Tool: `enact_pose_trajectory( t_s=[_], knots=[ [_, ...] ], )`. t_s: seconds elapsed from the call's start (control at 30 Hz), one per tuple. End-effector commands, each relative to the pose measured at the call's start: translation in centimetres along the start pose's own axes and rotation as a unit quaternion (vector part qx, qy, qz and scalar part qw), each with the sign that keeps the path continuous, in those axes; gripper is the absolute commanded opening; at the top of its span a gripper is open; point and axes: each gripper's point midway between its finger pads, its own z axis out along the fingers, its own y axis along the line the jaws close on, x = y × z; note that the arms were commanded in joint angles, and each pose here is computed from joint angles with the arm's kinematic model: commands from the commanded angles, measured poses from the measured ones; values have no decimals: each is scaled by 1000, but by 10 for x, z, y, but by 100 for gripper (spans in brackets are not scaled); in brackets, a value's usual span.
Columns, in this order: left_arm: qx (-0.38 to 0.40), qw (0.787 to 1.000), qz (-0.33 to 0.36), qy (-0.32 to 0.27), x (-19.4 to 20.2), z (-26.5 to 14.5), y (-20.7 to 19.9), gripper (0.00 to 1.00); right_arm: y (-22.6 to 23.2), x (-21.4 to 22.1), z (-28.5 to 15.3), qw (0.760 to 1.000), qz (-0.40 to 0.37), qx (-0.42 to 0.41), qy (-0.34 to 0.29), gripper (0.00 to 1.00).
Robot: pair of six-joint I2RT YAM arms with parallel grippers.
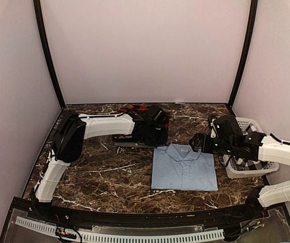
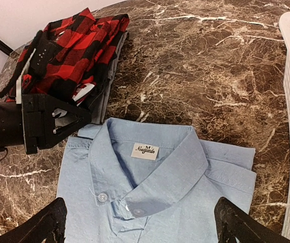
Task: Fold and stack the long sleeve shirts
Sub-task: Move the square-folded shirt to the center of the board.
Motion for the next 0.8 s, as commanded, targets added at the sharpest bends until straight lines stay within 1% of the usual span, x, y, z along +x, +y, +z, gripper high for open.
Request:
enact_pose_trajectory(
  t_s=[0.0, 0.03, 0.1, 0.13, 0.17, 0.2, 0.23, 0.27, 0.37, 0.43, 0.47, 0.5, 0.53, 0.77],
  knots=[
    [59, 997, 44, -7, -11, -29, -43, 9, 6, -8, -4, 1000, 9, -4, -8, 99],
    [60, 997, 47, -4, -10, -31, -44, 11, 5, -7, -5, 1000, 10, -1, -8, 99],
    [62, 996, 58, -3, -11, -38, -47, 20, 0, -4, -5, 1000, 12, 10, -4, 99],
    [66, 996, 66, 0, -10, -40, -48, 28, -3, -2, -6, 1000, 15, 14, -1, 99],
    [70, 995, 70, 0, -11, -45, -51, 31, -5, 0, -5, 1000, 16, 19, 3, 99],
    [75, 994, 78, 2, -10, -48, -53, 38, -8, 2, -6, 1000, 20, 23, 7, 99],
    [80, 993, 85, 2, -11, -53, -56, 42, -10, 4, -6, 999, 23, 27, 11, 99],
    [87, 992, 88, 5, -9, -56, -58, 47, -13, 7, -6, 999, 29, 35, 16, 99],
    [108, 989, 106, 4, -10, -76, -69, 54, -21, 14, -7, 997, 36, 54, 31, 99],
    [119, 986, 119, 3, -9, -89, -75, 57, -28, 20, -8, 996, 39, 71, 45, 99],
    [127, 984, 122, 1, -10, -101, -79, 58, -29, 22, -8, 995, 40, 75, 51, 99],
    [125, 984, 127, 7, -5, -102, -76, 58, -31, 25, -8, 994, 39, 79, 59, 99],
    [133, 982, 131, 3, -6, -115, -80, 59, -34, 29, -9, 993, 41, 86, 68, 99],
    [122, 983, 125, 46, 41, -134, -40, 57, -49, 55, -3, 984, 45, 128, 119, 99]
  ],
)
